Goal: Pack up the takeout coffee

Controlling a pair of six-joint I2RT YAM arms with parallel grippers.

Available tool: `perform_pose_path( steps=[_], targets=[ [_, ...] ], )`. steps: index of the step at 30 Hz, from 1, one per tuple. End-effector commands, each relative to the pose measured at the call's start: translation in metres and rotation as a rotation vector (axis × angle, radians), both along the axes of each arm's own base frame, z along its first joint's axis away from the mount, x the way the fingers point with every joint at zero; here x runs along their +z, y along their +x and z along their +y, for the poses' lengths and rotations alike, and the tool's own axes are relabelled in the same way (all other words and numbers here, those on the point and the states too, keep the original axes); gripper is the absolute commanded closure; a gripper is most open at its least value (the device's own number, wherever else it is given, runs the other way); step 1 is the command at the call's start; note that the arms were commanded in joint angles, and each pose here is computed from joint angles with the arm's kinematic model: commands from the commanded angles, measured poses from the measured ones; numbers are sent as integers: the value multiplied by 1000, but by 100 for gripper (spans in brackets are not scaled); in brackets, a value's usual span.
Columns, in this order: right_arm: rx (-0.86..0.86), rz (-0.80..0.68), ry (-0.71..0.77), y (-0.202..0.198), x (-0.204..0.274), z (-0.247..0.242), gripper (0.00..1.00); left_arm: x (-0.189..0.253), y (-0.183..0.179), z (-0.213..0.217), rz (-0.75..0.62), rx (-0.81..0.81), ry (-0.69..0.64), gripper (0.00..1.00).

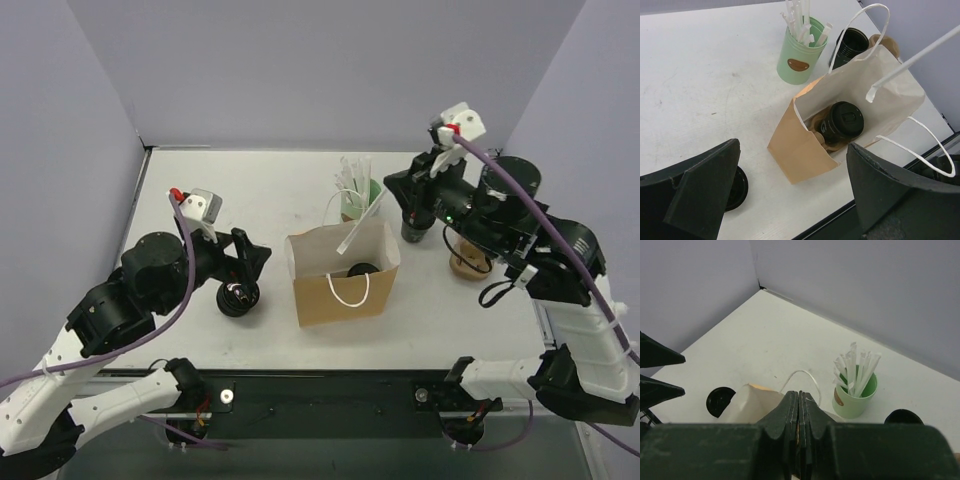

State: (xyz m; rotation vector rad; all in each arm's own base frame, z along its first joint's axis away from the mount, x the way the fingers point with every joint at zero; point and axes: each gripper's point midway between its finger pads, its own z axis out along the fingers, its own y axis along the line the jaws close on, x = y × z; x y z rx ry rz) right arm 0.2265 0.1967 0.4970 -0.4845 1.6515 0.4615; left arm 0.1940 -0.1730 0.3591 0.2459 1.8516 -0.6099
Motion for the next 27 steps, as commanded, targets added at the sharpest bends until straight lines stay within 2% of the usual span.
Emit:
perform_pose_path(
  steps=[1,4,5,6,8,9,10,11,12,13,17,19,23,27],
  targets=[
    [-45,16,-63,15,-20,21,100,12,-5,7,-36,1,-34,3],
    [2,37,-115,20,-44,50,100,10,-8,10,-35,1,-44,3],
    [16,47,-126,20,-50,59,97,6,-7,10,-30,2,-38,3],
    [25,74,-147,25,-64,71,94,5,-7,9,-30,1,-39,3],
    [41,115,-135,22,-72,85,79,8,-7,8,-38,-2,-47,3],
    [33,146,-143,23,-79,88,70,10,-7,7,-41,-9,-46,3],
    [18,167,-131,23,-81,87,47,12,-7,7,-45,-9,-46,3],
    [-13,206,-89,22,-83,86,35,15,-7,7,-51,-9,-48,3],
    [-44,230,-86,20,-86,77,20,19,-7,7,-57,-14,-52,3],
    [-85,247,-66,19,-87,69,0,21,-8,7,-63,-18,-53,3],
    [-145,311,-15,2,-97,41,0,38,-13,0,-97,-69,-104,3],
    [-231,351,34,-8,-104,13,0,43,-18,-3,-114,-102,-122,3],
    [-407,381,108,-21,-110,-40,0,51,-22,-1,-142,-106,-171,3],
    [-475,404,214,-39,-114,-73,0,52,-27,4,-149,-97,-209,3]
  ],
)
